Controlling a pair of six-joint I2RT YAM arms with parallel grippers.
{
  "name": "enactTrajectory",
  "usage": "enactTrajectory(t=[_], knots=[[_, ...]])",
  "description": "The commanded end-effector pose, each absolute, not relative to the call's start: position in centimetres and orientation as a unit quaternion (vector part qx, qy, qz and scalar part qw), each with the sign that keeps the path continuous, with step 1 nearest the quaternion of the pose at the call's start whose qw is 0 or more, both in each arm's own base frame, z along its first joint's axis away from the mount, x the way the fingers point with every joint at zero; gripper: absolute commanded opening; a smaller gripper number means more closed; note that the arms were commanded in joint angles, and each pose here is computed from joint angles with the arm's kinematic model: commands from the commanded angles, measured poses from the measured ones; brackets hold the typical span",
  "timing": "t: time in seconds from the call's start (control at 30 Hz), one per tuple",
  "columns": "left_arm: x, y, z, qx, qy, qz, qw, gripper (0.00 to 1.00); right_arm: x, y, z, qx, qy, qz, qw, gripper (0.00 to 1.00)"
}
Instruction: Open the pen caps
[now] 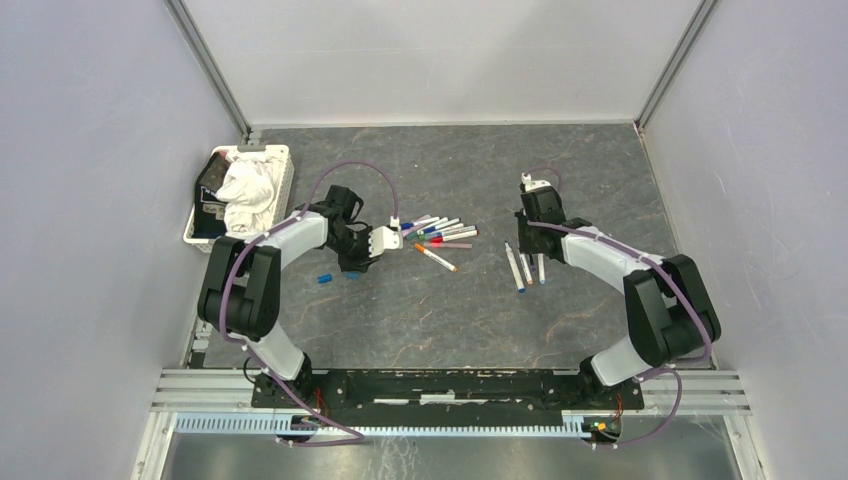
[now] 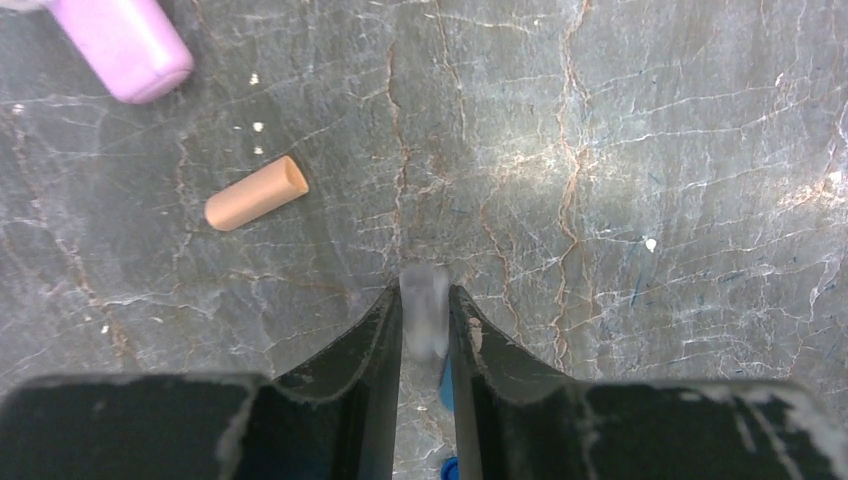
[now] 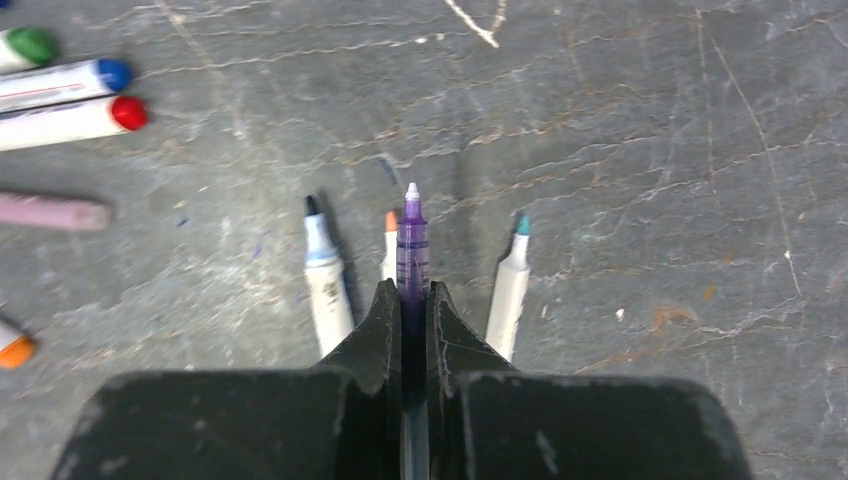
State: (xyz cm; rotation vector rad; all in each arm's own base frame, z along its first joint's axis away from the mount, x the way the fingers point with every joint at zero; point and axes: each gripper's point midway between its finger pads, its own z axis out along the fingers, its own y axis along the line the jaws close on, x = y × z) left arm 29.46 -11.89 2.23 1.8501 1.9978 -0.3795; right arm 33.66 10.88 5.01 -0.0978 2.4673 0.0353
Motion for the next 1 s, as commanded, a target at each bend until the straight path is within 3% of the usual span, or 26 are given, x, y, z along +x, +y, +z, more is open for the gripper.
enactTrajectory(t=[0.0,0.23,0.5,0.6,0.8,0.83,0.87,0.97], knots=[[29.0,-12.0,1.3,0.643,0.726,-0.151,0.19,0.31,35.8,9.2,5.0,-0.013,0.933,-0.036,0.357,0.0],[28.8,-12.1,1.6,0.636,0.732,-0.155,0.189,0.4,36.1,8.3,3.5,-0.023,0.938,-0.064,0.341,0.06],[30.0,-13.0,7.1,0.616,0.735,-0.16,0.232,0.52,35.2,8.4,2.4,-0.021,0.943,-0.054,0.329,0.26],[30.9,-13.0,10.0,0.603,0.742,-0.153,0.25,0.64,35.1,8.5,3.3,-0.016,0.939,-0.046,0.341,0.33],[32.9,-12.5,16.2,0.558,0.768,-0.12,0.291,0.79,36.1,9.2,7.3,-0.003,0.918,-0.022,0.396,0.34],[33.3,-12.3,17.3,0.548,0.773,-0.11,0.3,0.94,36.4,9.8,8.1,-0.011,0.913,-0.011,0.407,0.35],[33.8,-12.0,18.5,0.539,0.778,-0.096,0.309,0.99,36.6,10.7,9.0,-0.023,0.908,0.004,0.419,0.36],[35.1,-10.8,21.5,0.507,0.791,-0.048,0.339,1.0,36.9,14.5,11.0,-0.08,0.893,0.042,0.441,0.41]])
